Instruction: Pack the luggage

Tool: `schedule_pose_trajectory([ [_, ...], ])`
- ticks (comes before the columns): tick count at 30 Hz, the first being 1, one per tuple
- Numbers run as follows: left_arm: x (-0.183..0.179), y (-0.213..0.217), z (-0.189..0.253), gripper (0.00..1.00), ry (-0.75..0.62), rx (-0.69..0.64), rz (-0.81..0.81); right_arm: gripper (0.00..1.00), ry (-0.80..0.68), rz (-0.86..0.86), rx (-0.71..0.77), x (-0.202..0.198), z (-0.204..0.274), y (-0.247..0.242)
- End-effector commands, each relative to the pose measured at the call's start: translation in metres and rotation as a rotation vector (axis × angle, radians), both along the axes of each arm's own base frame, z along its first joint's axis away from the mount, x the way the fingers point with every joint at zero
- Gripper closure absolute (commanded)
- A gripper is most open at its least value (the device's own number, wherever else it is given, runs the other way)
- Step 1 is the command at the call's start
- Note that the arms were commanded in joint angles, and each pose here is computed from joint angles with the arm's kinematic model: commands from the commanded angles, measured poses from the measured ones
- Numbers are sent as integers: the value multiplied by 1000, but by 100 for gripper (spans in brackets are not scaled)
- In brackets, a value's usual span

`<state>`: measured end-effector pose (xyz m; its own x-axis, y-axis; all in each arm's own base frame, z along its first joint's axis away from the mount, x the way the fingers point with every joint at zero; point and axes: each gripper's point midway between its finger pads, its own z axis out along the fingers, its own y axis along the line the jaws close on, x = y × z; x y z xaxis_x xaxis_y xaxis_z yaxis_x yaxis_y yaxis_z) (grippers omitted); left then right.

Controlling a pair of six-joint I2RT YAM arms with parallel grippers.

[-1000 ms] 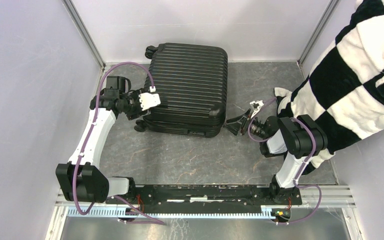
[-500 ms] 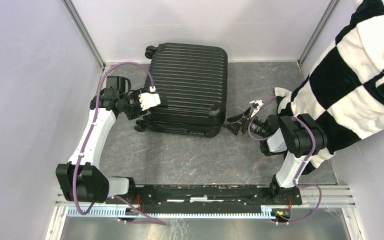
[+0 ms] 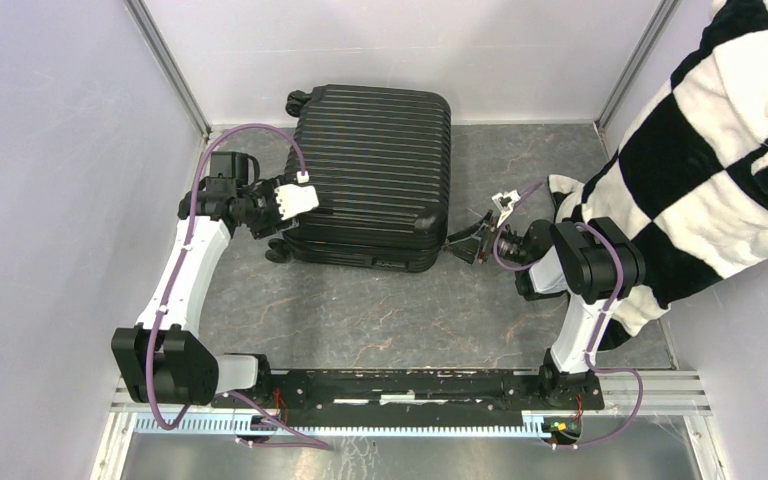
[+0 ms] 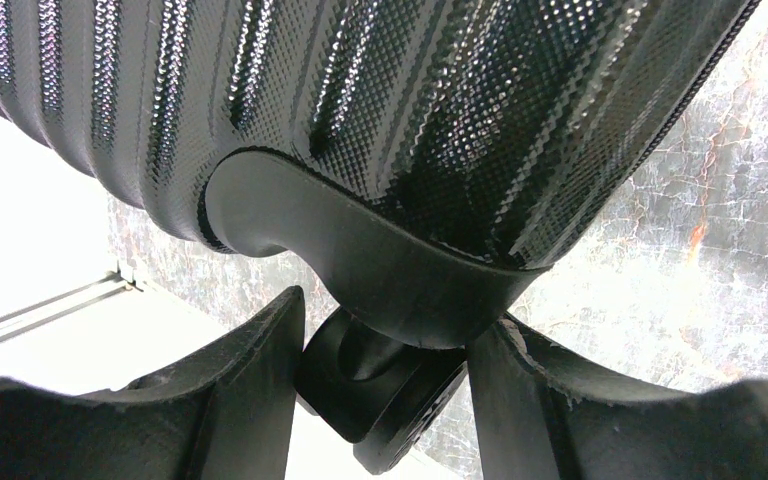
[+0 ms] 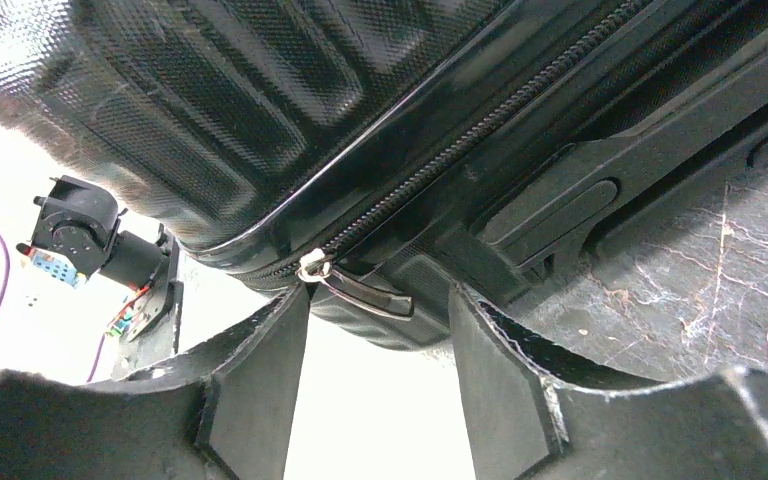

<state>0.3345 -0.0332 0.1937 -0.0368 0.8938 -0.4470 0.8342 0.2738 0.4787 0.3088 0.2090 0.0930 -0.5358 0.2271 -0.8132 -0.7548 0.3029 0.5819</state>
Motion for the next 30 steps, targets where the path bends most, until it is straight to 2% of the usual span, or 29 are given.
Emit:
schedule_pose_trajectory([
  [1, 33, 9, 71, 98, -269, -43, 94, 41, -489, 77, 53, -11, 66, 8],
  [6, 32, 10, 70, 98, -264, -41, 96, 42, -512, 77, 64, -3, 74, 10],
  [10, 32, 11, 72, 98, -272, -39, 100, 52, -531, 104, 67, -9, 80, 14],
  [18, 35, 11, 75, 98, -286, -46, 107, 90, -516, 105, 72, -27, 82, 15],
  [22, 34, 12, 74, 98, -288, -44, 110, 100, -529, 67, 84, -32, 91, 13],
  [30, 35, 11, 79, 98, -291, -76, 142, 100, -507, 40, 100, -45, 100, 16],
])
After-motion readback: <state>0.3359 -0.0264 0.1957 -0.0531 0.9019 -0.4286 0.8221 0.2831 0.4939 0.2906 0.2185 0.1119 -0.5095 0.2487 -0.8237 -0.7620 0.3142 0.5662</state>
